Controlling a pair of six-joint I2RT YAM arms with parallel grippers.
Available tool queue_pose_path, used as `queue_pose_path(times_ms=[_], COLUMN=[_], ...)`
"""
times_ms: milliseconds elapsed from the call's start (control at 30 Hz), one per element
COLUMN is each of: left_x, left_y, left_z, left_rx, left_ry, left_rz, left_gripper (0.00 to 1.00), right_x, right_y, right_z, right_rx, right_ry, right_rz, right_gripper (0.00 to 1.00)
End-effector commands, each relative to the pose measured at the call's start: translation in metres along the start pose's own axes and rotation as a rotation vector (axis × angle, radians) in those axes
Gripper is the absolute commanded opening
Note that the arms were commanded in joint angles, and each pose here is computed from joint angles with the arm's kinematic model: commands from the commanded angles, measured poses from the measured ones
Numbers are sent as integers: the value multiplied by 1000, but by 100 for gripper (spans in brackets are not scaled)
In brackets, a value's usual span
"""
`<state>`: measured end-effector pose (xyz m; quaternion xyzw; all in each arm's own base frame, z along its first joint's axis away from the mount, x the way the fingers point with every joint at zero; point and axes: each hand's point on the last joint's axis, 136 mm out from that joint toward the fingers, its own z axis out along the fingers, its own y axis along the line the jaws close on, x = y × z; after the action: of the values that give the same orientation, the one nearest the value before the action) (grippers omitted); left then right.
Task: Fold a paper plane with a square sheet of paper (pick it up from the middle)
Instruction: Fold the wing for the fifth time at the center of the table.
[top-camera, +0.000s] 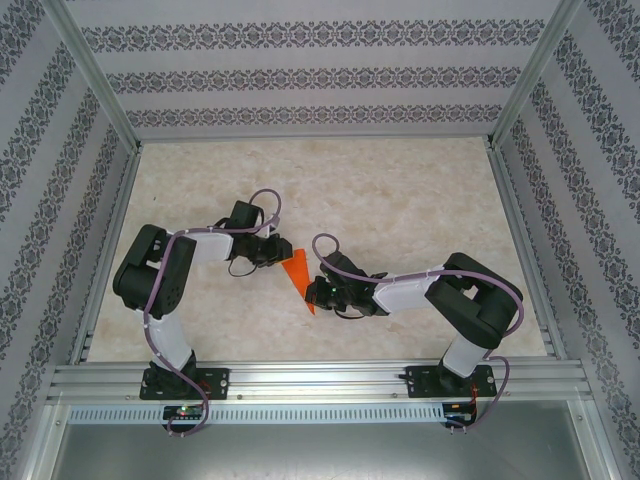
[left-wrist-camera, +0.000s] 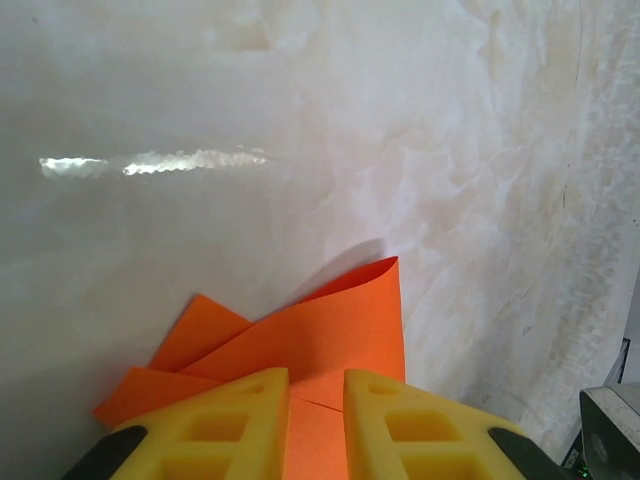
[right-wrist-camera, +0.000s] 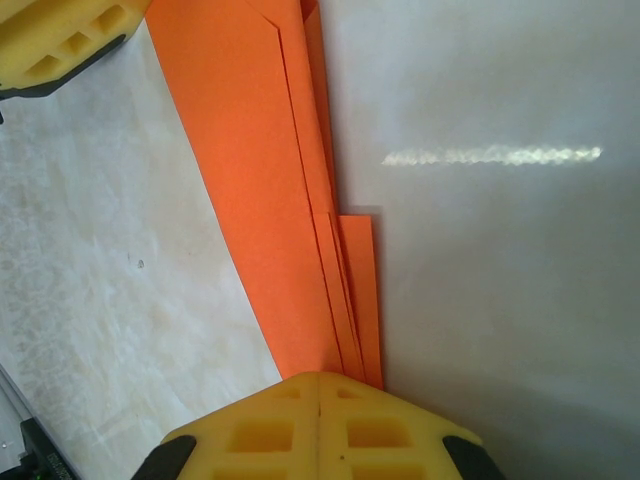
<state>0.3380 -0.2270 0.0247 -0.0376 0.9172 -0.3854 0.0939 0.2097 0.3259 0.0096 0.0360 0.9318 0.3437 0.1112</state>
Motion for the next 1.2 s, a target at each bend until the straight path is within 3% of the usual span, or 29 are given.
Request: queue_pose_path(times_ms=[0, 300, 633, 933, 1167], left_x=[-27, -57, -39, 34, 46], left_y=[14, 9, -49, -70, -53], left_z=[-6, -22, -67, -17, 9], left_rx=[-42, -25, 70, 105, 71], left_ry=[-63, -115, -150, 48, 104], left_rz=[8, -28, 28, 101, 85], left_gripper=[24, 26, 30, 28, 27], right_x=[52, 51, 37, 33, 31], right_y=[-91, -90, -76, -74, -72], right_z=[-6, -3, 2, 1, 2], right_rx=[313, 315, 291, 282, 261], right_ry=[181, 190, 158, 135, 120], right_rz=[47, 40, 40, 44, 54], right_gripper=[0, 0, 0, 0, 1])
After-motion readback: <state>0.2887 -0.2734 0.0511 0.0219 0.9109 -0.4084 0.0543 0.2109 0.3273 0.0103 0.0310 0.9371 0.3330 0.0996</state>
